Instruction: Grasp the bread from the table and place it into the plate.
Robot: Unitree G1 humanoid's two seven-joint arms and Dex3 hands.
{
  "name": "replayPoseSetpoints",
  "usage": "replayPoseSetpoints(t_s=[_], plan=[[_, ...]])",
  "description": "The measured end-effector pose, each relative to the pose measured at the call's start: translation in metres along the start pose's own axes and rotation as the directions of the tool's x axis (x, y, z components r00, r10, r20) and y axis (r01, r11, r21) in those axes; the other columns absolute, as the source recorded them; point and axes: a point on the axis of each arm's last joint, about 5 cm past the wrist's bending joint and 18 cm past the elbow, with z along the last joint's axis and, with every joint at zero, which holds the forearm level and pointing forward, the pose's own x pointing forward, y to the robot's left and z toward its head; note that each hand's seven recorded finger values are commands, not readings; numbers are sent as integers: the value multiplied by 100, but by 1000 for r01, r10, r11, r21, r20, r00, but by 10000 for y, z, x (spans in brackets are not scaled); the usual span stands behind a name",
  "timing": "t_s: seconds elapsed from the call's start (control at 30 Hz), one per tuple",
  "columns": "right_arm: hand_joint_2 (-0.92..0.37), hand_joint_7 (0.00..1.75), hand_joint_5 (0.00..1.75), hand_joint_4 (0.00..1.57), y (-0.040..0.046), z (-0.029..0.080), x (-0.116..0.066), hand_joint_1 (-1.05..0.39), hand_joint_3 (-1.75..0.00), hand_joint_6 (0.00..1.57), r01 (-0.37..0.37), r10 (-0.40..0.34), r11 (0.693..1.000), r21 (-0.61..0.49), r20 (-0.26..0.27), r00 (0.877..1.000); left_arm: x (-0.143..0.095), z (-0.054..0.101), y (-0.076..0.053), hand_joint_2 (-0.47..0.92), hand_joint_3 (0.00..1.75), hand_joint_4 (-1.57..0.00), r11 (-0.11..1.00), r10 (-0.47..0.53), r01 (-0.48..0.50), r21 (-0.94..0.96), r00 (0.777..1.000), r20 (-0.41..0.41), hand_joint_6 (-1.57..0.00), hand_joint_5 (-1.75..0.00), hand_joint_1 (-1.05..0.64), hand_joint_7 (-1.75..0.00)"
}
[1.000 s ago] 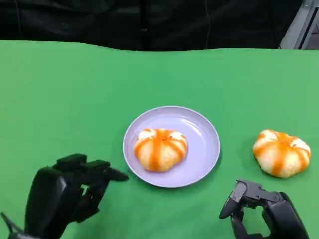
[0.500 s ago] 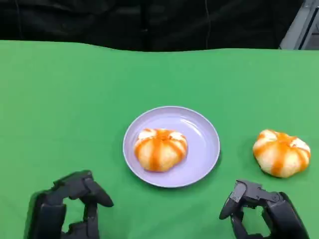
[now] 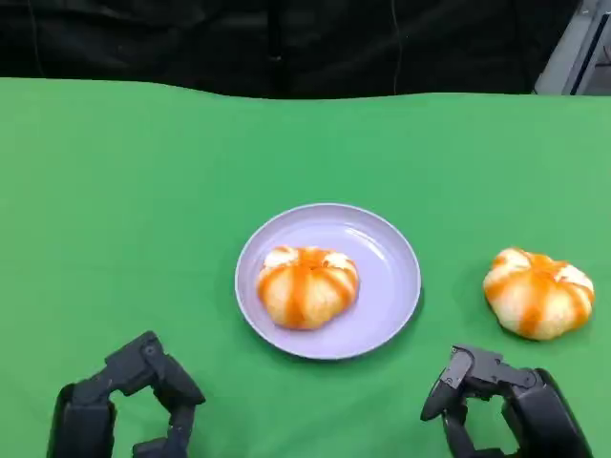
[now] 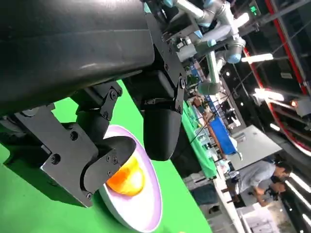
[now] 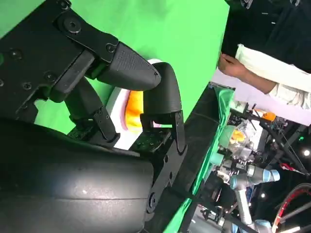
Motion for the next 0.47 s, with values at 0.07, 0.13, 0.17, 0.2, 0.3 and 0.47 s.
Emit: replayPoseSetpoints(t_s=[0.07,0.13,0.17,0.2,0.3,0.47], plan=[[-34,151,175,89,0,0,0,-55,-147,80,0,0,1000,0,0,1000,2,0,6,53,119,-80,1000,-1,1,0,1000,1,-74,-175,0,-160],[-34,151,175,89,-3,0,-1,-54,-147,80,-1,1,1000,-1,0,1000,0,-5,9,53,118,-80,1000,-2,2,-15,1000,-5,-74,-175,0,-161],[-34,151,175,89,-5,-1,-2,-54,-147,80,-2,2,1000,-2,-1,1000,-5,-9,6,53,118,-80,1000,-4,4,-25,1000,-11,-73,-175,0,-161],[-34,151,175,89,-9,-1,-3,-54,-146,80,-3,3,1000,-3,-1,1000,-7,-10,3,53,118,-80,999,-9,8,-31,1000,-14,-73,-175,0,-161],[-34,152,175,89,-15,-2,-5,-55,-146,81,-4,4,1000,-4,-2,1000,-9,-13,2,52,119,-79,999,-18,17,-45,1000,-18,-72,-175,0,-160],[-34,151,175,89,-20,-2,-6,-54,-146,80,-3,3,1000,1,-1,1000,-14,-22,11,51,120,-79,998,-23,21,-52,999,-26,-73,-175,-2,-159]])
